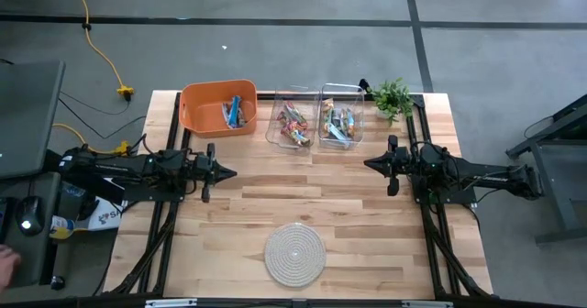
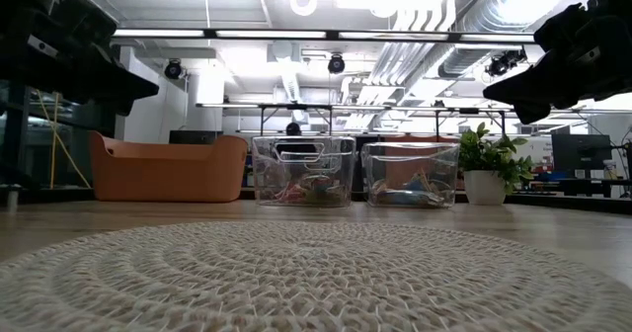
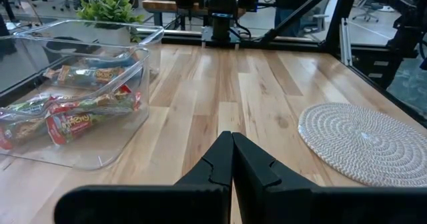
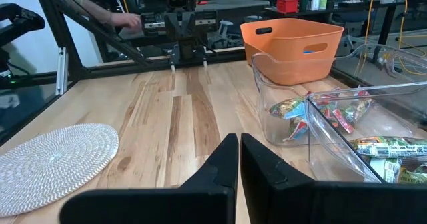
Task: Pick and place Granola Bars by type
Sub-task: Return to Home Position
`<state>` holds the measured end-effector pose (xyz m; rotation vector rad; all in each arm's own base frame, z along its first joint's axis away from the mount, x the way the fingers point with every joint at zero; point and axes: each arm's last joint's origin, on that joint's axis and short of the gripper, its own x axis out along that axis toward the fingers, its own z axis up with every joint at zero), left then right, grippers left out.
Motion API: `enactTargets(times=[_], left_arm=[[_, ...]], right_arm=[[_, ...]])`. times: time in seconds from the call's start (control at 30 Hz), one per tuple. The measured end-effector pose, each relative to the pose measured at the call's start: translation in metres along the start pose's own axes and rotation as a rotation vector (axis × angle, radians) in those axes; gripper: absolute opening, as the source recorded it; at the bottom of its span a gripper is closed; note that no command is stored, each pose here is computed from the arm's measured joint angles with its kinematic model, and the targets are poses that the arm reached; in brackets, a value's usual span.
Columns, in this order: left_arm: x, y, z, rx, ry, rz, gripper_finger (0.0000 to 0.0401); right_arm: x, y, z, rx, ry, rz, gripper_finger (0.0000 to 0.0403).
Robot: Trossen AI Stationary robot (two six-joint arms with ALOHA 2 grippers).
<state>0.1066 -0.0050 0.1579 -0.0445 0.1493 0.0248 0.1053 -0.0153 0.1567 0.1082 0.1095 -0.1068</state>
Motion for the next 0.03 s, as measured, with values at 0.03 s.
enactTargets(times=[0.03], left_arm=[[0.0,0.0,0.0,0.0,0.0,0.0,0.0001]], right_arm=[[0.0,0.0,0.0,0.0,0.0,0.0,0.0]])
